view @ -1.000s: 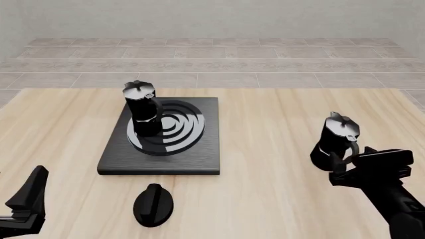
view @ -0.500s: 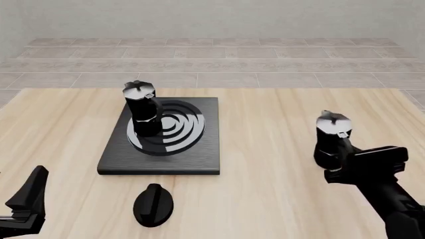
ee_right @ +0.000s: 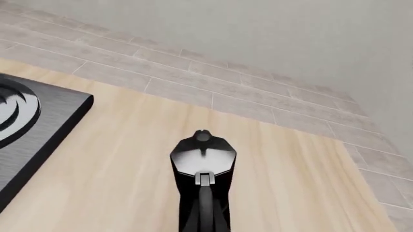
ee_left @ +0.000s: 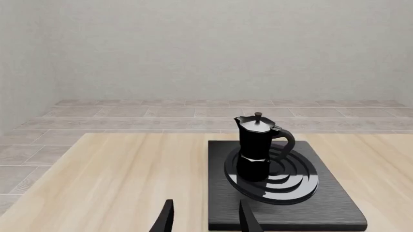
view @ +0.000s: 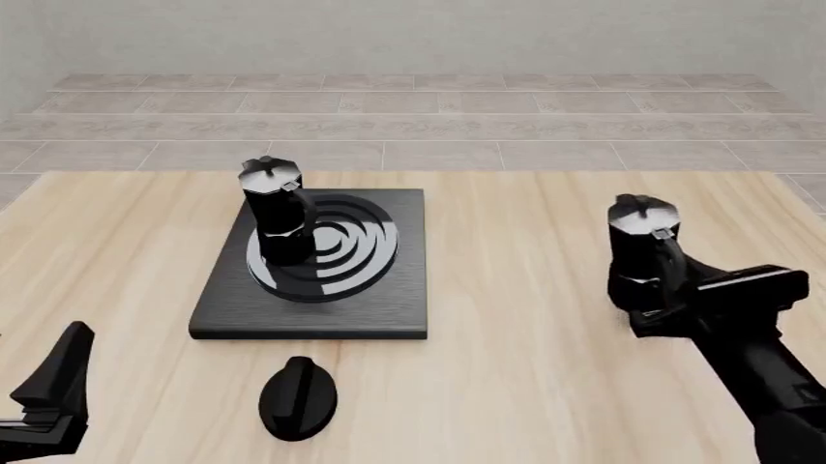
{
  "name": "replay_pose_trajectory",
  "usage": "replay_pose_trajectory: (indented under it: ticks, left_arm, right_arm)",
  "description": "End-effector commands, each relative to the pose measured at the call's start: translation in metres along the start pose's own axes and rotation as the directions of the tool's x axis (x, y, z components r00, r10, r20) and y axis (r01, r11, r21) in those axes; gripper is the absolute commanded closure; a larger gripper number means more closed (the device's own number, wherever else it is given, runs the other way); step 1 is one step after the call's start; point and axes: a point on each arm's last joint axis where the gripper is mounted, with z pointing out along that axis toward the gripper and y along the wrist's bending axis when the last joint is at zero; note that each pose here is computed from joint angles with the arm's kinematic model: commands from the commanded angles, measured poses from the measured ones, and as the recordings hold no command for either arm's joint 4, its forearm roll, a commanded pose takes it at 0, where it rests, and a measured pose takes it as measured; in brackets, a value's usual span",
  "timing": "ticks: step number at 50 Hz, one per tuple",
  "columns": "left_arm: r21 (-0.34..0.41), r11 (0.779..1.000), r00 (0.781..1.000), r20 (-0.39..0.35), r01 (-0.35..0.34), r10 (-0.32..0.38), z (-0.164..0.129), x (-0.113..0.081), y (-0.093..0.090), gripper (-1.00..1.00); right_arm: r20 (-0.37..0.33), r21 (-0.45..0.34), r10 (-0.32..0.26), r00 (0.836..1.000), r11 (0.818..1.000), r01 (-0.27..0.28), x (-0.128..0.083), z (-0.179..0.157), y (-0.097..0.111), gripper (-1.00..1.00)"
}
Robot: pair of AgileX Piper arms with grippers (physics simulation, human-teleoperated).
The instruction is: Put both moka pots on the stove.
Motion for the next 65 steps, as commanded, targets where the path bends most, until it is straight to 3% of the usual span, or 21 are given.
replay_pose_trajectory:
  ticks: [1, 11, 29, 51, 65]
  left_arm:
    - [0.000, 1.000, 1.000, 0.000, 0.001, -0.001, 0.000, 0.000, 0.000, -1.00]
    - [0.000, 1.000, 1.000, 0.000, 0.000, 0.000, 0.000, 0.000, 0.000, -1.00]
    - [0.000, 1.000, 1.000, 0.000, 0.000, 0.000, 0.000, 0.000, 0.000, -1.00]
    - [0.000, 1.000, 1.000, 0.000, 0.000, 0.000, 0.000, 0.000, 0.000, -1.00]
    - [0.000, 1.000, 1.000, 0.000, 0.000, 0.000, 0.000, 0.000, 0.000, -1.00]
  right_arm:
    - [0.127, 0.004, 0.015, 0.992, 1.000, -0.016, -0.027, 0.000, -0.001, 1.00]
    - [0.247, -0.050, 0.080, 0.966, 0.996, -0.069, -0.058, -0.001, 0.005, 1.00]
    - [0.305, -0.173, 0.192, 0.933, 0.974, -0.144, -0.079, 0.006, 0.025, 1.00]
    - [0.316, -0.237, 0.233, 0.920, 0.958, -0.161, -0.080, 0.039, 0.047, 1.00]
    - [0.329, -0.291, 0.229, 0.916, 0.947, -0.132, -0.081, 0.054, 0.069, 1.00]
